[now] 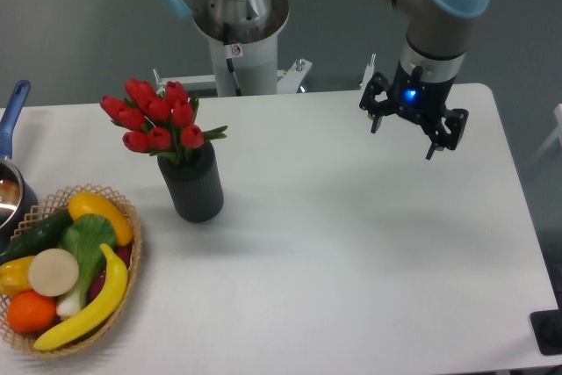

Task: Pick up the flowers from the vase
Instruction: 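Move the open gripper toward the red tulips in the black vase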

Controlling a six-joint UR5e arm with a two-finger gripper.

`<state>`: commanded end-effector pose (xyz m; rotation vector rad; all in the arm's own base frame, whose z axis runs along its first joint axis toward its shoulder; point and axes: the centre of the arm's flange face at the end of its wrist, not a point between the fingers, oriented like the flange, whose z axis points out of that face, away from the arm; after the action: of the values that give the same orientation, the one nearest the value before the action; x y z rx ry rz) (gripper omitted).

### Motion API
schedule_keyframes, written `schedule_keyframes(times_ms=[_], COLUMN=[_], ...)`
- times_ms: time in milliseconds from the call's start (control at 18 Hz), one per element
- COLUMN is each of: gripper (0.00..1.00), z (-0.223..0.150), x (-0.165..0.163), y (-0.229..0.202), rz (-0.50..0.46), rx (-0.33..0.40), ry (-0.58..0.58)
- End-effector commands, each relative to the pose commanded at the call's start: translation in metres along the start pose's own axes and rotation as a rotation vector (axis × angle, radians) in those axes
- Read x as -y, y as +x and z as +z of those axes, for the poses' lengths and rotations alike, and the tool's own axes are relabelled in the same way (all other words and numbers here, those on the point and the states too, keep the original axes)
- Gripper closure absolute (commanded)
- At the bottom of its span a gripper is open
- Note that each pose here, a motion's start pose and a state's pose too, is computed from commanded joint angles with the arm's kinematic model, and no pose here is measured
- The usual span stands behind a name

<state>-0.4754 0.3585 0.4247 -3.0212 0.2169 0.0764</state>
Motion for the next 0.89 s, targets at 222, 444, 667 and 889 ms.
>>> schedule_keyframes(times_ms=[222,444,667,889], gripper=[0.00,0.00,0.00,0.00], z=[0.001,0.007,0.010,0.017], x=[0.001,0.008,0.006,-0.004], y=[0.002,0.011,0.022,0.053], rz=[0.001,-0.013,-0.061,-0.096], rx=[-0.004,-0.028,-0.022,0.064], ry=[0.009,0.070,0.170,0.314])
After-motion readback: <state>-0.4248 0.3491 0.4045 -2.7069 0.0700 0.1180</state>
